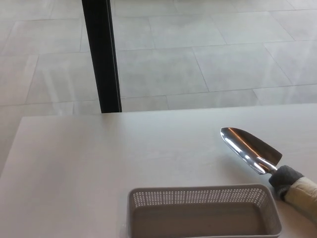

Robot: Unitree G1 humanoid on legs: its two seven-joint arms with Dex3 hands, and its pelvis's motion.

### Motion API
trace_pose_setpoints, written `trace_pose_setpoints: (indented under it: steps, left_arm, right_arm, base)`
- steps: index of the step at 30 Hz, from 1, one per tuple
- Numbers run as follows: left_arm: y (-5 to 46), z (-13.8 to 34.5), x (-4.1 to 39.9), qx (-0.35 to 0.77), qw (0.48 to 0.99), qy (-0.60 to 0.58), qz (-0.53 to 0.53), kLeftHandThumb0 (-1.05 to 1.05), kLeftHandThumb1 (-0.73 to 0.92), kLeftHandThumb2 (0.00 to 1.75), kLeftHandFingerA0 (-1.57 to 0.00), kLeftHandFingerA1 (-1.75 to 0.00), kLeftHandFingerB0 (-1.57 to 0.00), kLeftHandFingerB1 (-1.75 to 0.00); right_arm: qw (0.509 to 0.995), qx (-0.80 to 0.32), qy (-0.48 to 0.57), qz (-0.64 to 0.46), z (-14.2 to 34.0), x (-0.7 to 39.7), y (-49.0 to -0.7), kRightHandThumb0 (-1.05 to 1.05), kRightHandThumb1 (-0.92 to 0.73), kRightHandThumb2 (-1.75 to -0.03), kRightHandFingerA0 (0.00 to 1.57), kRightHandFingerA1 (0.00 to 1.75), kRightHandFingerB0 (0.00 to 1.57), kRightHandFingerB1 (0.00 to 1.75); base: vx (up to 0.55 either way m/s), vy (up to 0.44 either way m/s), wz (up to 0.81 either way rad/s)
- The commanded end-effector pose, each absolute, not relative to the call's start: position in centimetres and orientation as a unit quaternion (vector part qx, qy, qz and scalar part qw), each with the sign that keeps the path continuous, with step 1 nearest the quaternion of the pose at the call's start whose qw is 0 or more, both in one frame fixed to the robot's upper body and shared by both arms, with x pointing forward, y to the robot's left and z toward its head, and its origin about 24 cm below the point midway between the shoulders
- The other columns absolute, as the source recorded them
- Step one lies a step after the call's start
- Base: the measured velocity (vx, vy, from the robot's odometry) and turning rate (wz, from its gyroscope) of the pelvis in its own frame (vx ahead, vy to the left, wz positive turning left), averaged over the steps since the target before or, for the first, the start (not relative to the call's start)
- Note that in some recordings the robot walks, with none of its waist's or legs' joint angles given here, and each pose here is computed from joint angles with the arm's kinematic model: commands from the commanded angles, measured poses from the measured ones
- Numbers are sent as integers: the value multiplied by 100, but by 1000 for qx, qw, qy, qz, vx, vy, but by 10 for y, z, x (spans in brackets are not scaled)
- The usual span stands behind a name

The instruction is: A garden tool is kept on the righthand side and a container is kept on the lefthand side on a desk infront of the robot. the robot uses its right hand to pick up the garden tool and makes a scooping motion inside the container

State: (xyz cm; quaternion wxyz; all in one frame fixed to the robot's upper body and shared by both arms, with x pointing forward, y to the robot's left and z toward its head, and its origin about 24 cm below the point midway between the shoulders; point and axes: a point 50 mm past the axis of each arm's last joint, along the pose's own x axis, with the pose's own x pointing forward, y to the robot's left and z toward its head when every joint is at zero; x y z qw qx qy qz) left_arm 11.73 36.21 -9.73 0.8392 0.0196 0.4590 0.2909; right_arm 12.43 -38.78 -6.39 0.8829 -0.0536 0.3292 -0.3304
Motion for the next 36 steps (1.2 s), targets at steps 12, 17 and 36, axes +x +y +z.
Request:
trace_pose_setpoints:
  steps: [12,17,36]
  left_arm:
    - [396,-80,95,-9,842,427,330,-43,71,61,-59,-66,-33,-49]
    - [398,-79,94,-5,839,431,333,-49,53,88,-61,-71,-35,-58]
    - [386,-70,132,-54,875,352,326,-52,68,59,-66,-64,-40,-52]
  right_arm:
    - [844,104,206,-485,11,149,-462,-91,-68,-99,0,10,0,3]
    - [839,145,80,-519,80,179,-488,-99,-70,-95,0,10,0,0]
    - [943,-325,25,-62,172,302,-332,-98,-72,-105,0,11,2,6]
  base:
    - [0,0,0]
    - [0,0,0]
    - [0,0,0]
